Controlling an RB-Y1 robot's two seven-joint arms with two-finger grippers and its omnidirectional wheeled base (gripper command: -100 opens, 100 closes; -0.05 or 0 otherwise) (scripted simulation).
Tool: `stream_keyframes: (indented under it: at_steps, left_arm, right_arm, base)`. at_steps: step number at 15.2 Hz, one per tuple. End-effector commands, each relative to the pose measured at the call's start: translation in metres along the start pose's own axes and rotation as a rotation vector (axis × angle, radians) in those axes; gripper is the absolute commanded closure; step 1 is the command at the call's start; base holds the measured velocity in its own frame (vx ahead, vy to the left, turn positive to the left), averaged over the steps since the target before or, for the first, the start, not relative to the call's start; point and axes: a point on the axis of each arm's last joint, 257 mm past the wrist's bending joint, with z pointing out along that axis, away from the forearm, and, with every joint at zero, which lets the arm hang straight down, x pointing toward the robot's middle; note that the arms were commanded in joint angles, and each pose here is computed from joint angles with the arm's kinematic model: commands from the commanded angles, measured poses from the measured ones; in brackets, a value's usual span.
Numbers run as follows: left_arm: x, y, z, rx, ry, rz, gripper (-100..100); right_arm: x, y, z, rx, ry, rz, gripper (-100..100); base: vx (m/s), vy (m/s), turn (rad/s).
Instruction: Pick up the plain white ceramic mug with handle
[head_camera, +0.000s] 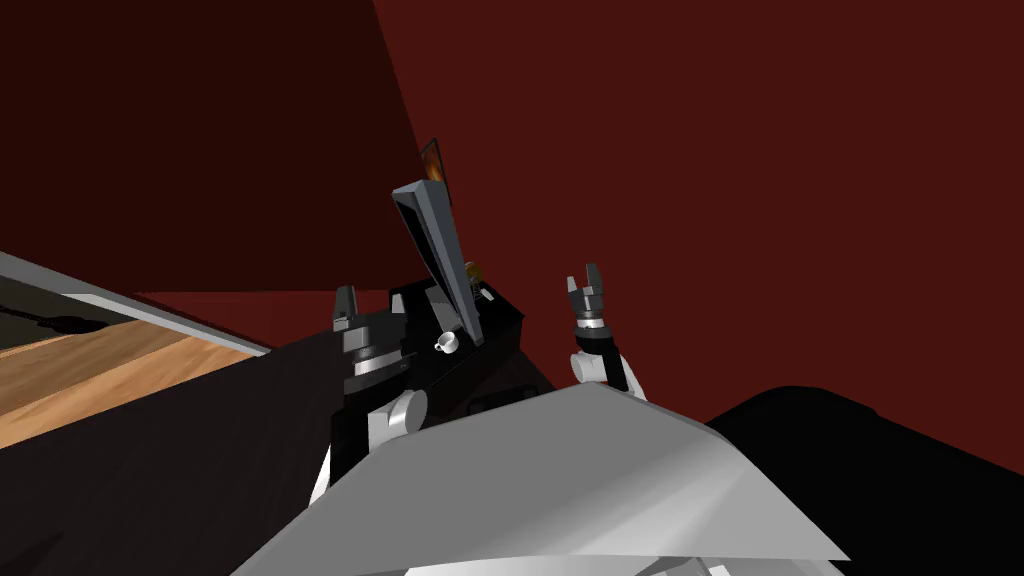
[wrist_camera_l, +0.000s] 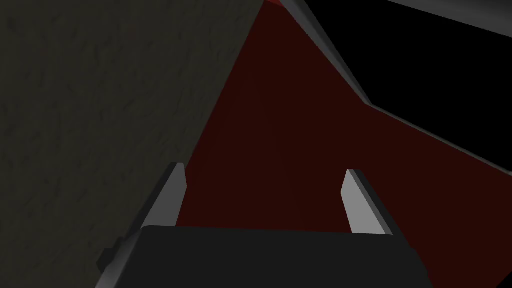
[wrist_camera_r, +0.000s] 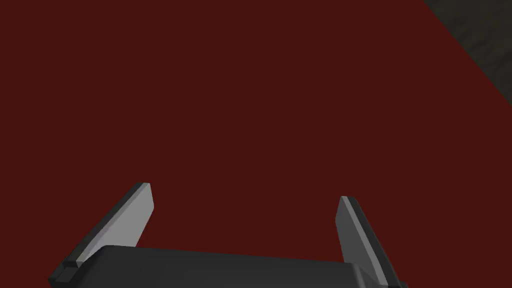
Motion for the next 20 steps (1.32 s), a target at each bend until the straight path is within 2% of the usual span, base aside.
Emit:
stream_keyframes:
  at_steps: [1, 5, 6, 8, 9, 10, 12, 13, 14, 15, 16, 17, 19, 20]
  left_arm:
    - [0.001, 0.014, -0.001, -0.041, 0.025, -0.004, -100]
    - [-0.006, 0.062, -0.004, -0.175, 0.055, -0.035, -100]
    - [-0.006, 0.062, -0.004, -0.175, 0.055, -0.035, -100]
    - [-0.014, 0.092, -0.007, -0.259, 0.055, -0.062, -100]
    - [-0.014, 0.094, -0.008, -0.266, 0.054, -0.061, -100]
    - [-0.019, 0.109, -0.010, -0.307, 0.049, -0.078, -100]
    - [-0.020, 0.112, -0.011, -0.317, 0.047, -0.077, -100]
    - [-0.026, 0.130, -0.014, -0.368, 0.037, -0.094, -100]
    - [-0.026, 0.130, -0.014, -0.370, 0.036, -0.094, -100]
    - [-0.034, 0.149, -0.019, -0.425, 0.021, -0.112, -100]
    - [-0.034, 0.149, -0.019, -0.425, 0.021, -0.112, -100]
    - [-0.042, 0.166, -0.022, -0.468, 0.006, -0.131, -100]
    - [-0.043, 0.169, -0.024, -0.481, 0.002, -0.130, -100]
    - [-0.052, 0.186, -0.028, -0.530, -0.019, -0.151, -100]
  right_arm:
    - [0.000, 0.000, 0.000, 0.000, 0.000, 0.000, 0]
    - [0.000, 0.000, 0.000, 0.000, 0.000, 0.000, 0]
    - [0.000, 0.000, 0.000, 0.000, 0.000, 0.000, 0]
    - [0.000, 0.000, 0.000, 0.000, 0.000, 0.000, 0]
    - [0.000, 0.000, 0.000, 0.000, 0.000, 0.000, 0]
    - [0.000, 0.000, 0.000, 0.000, 0.000, 0.000, 0]
    - [0.000, 0.000, 0.000, 0.000, 0.000, 0.000, 0]
    - [0.000, 0.000, 0.000, 0.000, 0.000, 0.000, 0]
    - [0.000, 0.000, 0.000, 0.000, 0.000, 0.000, 0]
    - [0.000, 0.000, 0.000, 0.000, 0.000, 0.000, 0]
    - [0.000, 0.000, 0.000, 0.000, 0.000, 0.000, 0]
    - [0.000, 0.000, 0.000, 0.000, 0.000, 0.000, 0]
    - [0.000, 0.000, 0.000, 0.000, 0.000, 0.000, 0]
    - [0.000, 0.000, 0.000, 0.000, 0.000, 0.000, 0]
  base:
    - [0.004, -0.002, -0.025]
    - [0.016, -0.005, -0.057]
    - [0.019, -0.006, -0.037]
    - [0.018, -0.006, -0.048]
    - [0.018, -0.005, -0.052]
    - [0.016, -0.006, -0.064]
    - [0.011, -0.005, -0.026]
    - [0.011, -0.005, -0.036]
    - [0.012, -0.005, -0.047]
    - [0.012, -0.006, -0.060]
    - [0.013, -0.005, -0.047]
    - [0.017, -0.006, -0.064]
    - [0.017, -0.004, -0.032]
    - [0.015, -0.005, -0.036]
